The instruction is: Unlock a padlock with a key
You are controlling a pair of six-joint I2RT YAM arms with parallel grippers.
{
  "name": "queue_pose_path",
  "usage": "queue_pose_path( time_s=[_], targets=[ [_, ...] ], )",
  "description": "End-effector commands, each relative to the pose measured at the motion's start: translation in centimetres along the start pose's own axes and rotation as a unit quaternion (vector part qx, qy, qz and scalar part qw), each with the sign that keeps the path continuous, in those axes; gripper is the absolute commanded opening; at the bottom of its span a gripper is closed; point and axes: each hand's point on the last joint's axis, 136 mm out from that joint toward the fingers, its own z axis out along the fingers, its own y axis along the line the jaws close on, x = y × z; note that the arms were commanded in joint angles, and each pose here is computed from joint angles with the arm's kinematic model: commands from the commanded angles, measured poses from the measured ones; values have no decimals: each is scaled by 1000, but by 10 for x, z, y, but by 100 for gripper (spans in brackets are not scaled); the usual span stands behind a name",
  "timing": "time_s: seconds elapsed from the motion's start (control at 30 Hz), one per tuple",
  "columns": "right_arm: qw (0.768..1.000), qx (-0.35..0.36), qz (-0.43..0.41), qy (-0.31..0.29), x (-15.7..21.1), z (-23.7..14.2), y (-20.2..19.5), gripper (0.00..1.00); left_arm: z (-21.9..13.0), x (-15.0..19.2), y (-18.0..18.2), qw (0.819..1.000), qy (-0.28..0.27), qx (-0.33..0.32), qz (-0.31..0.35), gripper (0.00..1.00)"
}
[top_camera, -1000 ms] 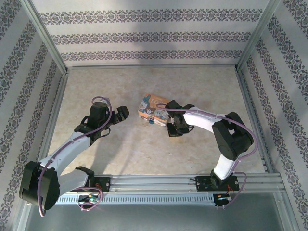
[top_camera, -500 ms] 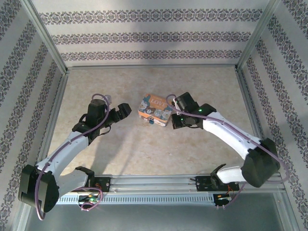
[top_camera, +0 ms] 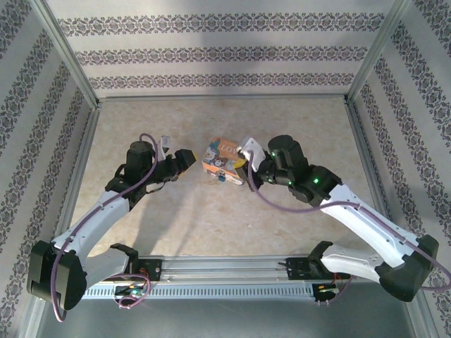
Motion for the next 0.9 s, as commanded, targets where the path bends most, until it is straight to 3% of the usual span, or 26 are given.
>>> queue_pose_path(
  time_s=[0.0,0.17,0.43,0.6,0.87],
  targets=[
    [982,-5,-189,-8,4,2,16,0,-4,2,-28,999,22,42,19,63],
    [949,-9,-315,-5,10,4,30,0,-6,11,-40,997,41,63,33,57],
    [947,-24,-320,7,9,11,32,0,-6,21,-47,995,57,74,26,56],
    [950,-22,-310,-5,5,17,32,0,-6,12,-45,993,10,102,-60,60],
    [959,11,-276,-64,-15,31,24,0,-5,4,-40,971,-38,133,-196,59]
  ],
)
